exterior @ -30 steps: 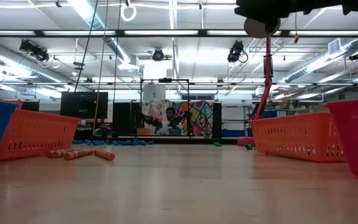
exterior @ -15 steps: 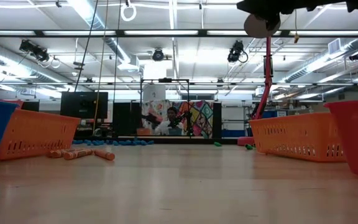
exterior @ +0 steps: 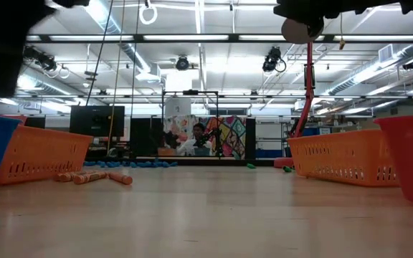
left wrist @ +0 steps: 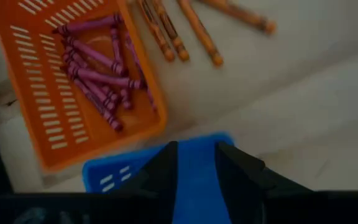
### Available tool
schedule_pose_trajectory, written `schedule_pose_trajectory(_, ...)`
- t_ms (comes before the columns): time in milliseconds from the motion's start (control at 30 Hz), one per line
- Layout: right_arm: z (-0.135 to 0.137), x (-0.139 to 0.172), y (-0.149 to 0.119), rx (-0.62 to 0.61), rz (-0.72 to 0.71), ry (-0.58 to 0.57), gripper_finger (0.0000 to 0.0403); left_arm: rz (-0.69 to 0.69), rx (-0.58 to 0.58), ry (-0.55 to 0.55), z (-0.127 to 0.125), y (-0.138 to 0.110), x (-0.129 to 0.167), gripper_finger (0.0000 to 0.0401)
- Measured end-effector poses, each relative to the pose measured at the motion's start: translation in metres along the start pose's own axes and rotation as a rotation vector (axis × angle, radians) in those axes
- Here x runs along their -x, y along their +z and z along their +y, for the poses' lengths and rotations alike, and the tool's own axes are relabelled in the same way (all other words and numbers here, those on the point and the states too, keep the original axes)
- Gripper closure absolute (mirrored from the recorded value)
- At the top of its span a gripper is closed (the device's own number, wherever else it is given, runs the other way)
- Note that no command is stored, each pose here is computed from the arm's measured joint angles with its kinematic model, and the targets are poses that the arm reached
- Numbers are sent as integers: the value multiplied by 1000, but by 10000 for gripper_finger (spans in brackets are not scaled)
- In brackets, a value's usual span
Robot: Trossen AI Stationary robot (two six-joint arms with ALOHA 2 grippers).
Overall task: Sort crayons
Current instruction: Put the orange crayon into the blue bin
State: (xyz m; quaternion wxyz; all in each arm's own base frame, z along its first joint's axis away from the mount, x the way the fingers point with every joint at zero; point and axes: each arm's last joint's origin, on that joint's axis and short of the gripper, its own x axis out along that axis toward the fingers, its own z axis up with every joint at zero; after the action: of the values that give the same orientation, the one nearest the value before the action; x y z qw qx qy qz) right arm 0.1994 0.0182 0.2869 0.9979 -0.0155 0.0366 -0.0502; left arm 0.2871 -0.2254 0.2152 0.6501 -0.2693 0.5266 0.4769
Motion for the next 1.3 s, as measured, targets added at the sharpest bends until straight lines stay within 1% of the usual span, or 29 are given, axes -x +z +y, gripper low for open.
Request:
schedule_pose_trajectory(67, 0, 0, 0, 0, 0, 0, 264, -6, 50, 5, -3, 11, -3, 283)
schedule_pose_trajectory(167, 0, 0, -1, 2, 14, 0, 264, -30, 84, -13, -8, 27, -7, 283)
schedule_pose_trajectory(333, -1, 5, -1, 7, 29, -4, 264, -41, 50, -98, -24, 54, -16, 283)
schedule_pose_trajectory(400, -3, 10, 0, 8, 33, -17, 264, -40, 32, -111, -31, 63, -23, 283)
schedule_pose_trajectory(600, -8, 31, 5, 7, 31, -20, 264, -38, -8, -44, -42, 77, -52, 283)
schedule_pose_trajectory(667, -9, 36, 6, 5, 32, -20, 264, -37, -21, -30, -43, 83, -56, 283)
schedule_pose_trajectory(733, -10, 39, 6, 1, 39, -20, 264, -38, -69, -28, -43, 89, -57, 282)
schedule_pose_trajectory(800, -10, 41, 6, 1, 37, -20, 264, -36, -182, -22, -43, 94, -59, 282)
schedule_pose_trajectory(867, -10, 40, 6, 1, 39, -20, 264, -36, -341, -16, -43, 98, -60, 282)
schedule_pose_trajectory(1100, -10, 39, 5, 3, 47, -20, 264, -29, -1038, 10, -45, 96, -66, 282)
schedule_pose_trajectory(1167, -10, 39, 5, 3, 47, -20, 264, -22, -1217, 20, -46, 95, -70, 282)
schedule_pose_trajectory(1233, -10, 39, 5, 3, 47, -20, 264, -5, -1345, 38, -47, 95, -75, 282)
schedule_pose_trajectory(1300, -10, 39, 5, 4, 50, -20, 264, 15, -1417, 49, -47, 97, -79, 282)
